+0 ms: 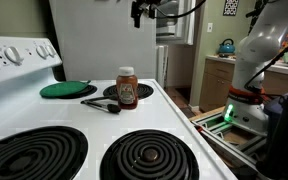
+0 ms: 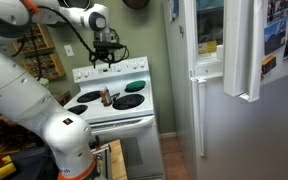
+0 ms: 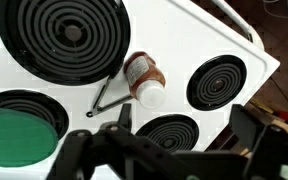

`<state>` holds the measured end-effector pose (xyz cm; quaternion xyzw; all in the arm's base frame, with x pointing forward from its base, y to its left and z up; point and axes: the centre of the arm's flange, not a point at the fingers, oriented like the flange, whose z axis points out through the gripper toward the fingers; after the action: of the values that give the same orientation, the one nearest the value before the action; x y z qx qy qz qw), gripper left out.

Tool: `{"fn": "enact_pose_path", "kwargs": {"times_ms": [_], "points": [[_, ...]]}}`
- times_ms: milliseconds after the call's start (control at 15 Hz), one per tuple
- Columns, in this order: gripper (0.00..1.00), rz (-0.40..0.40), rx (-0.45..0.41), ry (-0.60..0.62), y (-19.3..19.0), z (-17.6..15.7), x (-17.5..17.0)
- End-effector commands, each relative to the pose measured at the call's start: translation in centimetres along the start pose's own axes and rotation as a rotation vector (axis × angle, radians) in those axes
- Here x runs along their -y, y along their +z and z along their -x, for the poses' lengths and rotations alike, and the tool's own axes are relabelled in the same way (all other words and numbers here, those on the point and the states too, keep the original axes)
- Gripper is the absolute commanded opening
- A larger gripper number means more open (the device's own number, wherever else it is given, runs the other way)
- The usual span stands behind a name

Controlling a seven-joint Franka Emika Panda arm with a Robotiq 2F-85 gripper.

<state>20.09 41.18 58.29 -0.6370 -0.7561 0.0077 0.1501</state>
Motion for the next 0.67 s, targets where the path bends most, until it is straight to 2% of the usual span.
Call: {"fn": "enact_pose_path", "kwargs": {"times_ms": [0,333,600], "points": [[1.0,-0.015,0.005,-0.009,0.5,-0.5,-0.5],[1.0,-0.03,0.003,-0.021,0.6,-1.3,-1.1],[1.0,-0.007,-0.049,-0.015,3.0,-3.3,-0.8]]}}
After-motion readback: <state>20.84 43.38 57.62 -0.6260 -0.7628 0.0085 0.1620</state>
